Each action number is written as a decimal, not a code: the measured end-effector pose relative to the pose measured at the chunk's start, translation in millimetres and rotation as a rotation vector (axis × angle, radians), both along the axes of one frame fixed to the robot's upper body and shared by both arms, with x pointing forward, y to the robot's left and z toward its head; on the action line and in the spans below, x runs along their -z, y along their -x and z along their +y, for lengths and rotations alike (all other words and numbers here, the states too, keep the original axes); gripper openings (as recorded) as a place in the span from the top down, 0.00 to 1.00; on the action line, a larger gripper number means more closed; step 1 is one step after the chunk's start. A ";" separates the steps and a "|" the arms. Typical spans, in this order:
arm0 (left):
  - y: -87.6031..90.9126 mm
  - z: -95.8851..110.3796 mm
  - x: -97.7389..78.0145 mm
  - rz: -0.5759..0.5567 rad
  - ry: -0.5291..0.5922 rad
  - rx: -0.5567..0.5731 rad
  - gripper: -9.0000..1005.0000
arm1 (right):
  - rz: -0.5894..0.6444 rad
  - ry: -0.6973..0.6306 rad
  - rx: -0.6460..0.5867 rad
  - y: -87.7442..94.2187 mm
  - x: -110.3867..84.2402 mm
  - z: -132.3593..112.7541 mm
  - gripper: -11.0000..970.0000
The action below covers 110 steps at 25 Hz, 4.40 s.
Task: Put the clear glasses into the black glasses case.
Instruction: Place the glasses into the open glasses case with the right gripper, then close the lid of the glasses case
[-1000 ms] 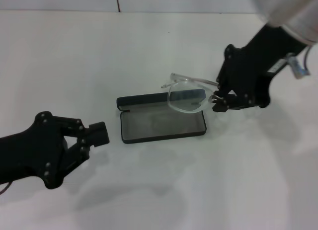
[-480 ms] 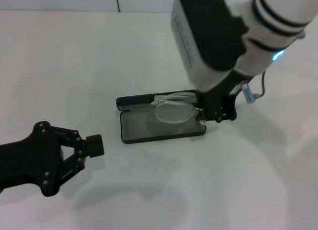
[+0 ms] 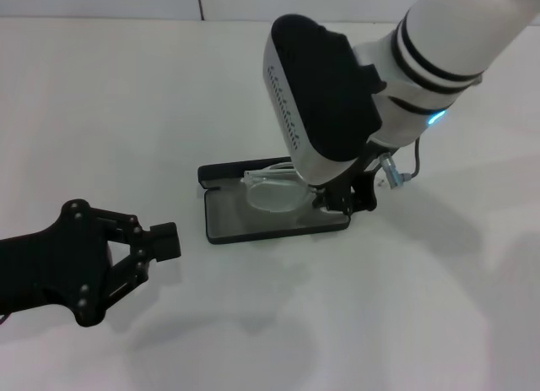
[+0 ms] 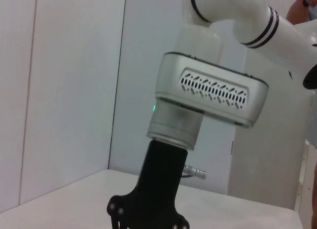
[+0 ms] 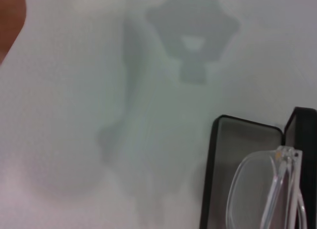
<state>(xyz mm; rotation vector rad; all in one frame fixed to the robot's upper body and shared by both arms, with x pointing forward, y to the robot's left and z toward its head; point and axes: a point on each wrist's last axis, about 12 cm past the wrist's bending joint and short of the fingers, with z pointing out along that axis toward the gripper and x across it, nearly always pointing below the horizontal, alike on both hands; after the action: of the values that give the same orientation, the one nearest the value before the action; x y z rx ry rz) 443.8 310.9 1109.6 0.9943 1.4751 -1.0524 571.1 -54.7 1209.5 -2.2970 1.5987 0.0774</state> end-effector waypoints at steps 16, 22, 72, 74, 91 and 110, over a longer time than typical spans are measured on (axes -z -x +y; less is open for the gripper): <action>-1.3 -2.3 1.4 0.009 0.002 -0.008 0.93 | -0.025 -0.026 0.005 -1.6 12.0 8.3 0.89; -1.8 -3.7 1.4 0.010 0.005 -0.007 0.93 | -0.028 -0.014 0.010 -2.1 14.8 7.9 0.89; -7.6 -9.6 2.1 0.011 0.010 0.001 0.94 | -0.062 0.001 0.007 3.8 31.9 11.7 0.88; -7.6 -9.6 2.2 0.012 0.010 0.001 0.94 | -0.062 -0.002 0.007 3.8 31.6 11.9 0.88; -5.2 -9.0 4.0 0.020 0.010 -0.004 0.94 | -0.052 -0.033 0.025 2.8 30.0 12.4 0.84; -5.2 -0.8 0.2 -0.011 0.049 -0.077 0.94 | -0.050 -0.221 0.101 18.9 19.4 -13.0 0.79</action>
<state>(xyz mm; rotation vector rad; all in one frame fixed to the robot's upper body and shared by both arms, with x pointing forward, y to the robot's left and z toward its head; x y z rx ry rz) 449.0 310.1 1109.4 0.9006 1.4608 -1.0211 552.2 -67.6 1190.1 -2.0342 1.5926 0.1625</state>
